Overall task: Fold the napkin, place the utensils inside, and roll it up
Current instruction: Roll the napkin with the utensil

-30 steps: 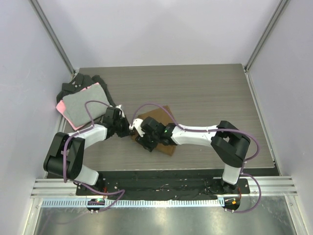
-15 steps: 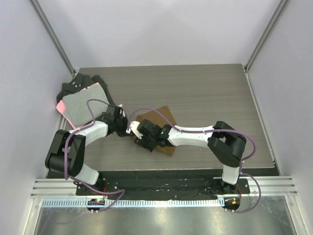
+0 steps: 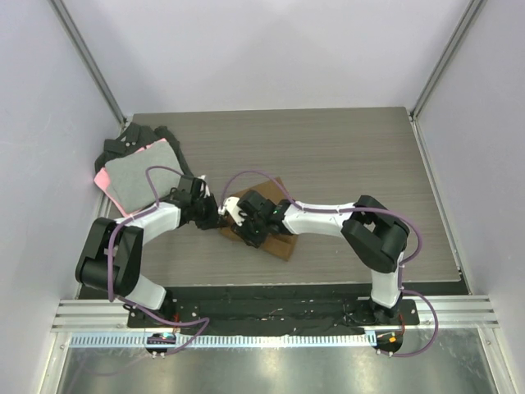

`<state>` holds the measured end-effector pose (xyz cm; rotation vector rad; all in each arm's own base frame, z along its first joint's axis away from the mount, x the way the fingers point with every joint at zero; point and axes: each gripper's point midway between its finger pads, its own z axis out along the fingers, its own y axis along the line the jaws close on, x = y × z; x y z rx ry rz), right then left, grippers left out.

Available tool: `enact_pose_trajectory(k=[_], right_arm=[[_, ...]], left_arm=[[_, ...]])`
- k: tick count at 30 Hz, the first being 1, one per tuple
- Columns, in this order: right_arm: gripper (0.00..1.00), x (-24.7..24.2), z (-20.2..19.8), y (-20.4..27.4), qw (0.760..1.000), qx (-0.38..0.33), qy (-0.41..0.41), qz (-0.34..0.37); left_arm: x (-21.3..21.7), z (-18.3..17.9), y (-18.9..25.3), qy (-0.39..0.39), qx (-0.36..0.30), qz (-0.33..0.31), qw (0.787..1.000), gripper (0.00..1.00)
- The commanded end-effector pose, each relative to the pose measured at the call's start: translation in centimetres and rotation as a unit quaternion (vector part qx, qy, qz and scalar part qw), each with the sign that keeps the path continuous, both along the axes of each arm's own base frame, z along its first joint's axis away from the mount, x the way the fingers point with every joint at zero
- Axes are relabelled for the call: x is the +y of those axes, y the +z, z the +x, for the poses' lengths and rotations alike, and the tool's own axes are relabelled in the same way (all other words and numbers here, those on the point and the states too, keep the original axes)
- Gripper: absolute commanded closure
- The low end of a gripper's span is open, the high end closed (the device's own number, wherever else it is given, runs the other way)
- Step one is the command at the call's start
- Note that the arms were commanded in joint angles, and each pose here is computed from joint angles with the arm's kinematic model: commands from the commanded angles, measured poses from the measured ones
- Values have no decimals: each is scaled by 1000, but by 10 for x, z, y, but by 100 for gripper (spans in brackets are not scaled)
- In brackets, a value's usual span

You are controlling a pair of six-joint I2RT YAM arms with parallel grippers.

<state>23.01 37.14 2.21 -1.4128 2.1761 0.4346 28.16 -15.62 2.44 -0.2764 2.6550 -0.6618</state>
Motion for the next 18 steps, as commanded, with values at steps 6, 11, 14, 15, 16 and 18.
enact_pose_trajectory(k=[6,11,14,15,16,18], right_arm=[[73,-10,-50,-27,982,187,6,21],[73,-5,-62,-13,962,264,17,66],[74,-2,-61,-6,949,301,22,88],[74,-2,-55,-4,947,305,20,97],[74,-1,-54,-2,944,312,21,102],[74,1,-53,-4,937,332,22,107]], left_arm=[[15,10,37,28,-74,21,997,37],[25,3,44,44,-108,27,993,27],[19,-3,52,39,-129,-1,991,27],[18,-5,54,38,-134,-8,990,27],[18,-10,49,37,-129,-12,991,27],[15,-12,48,30,-130,-20,991,28]])
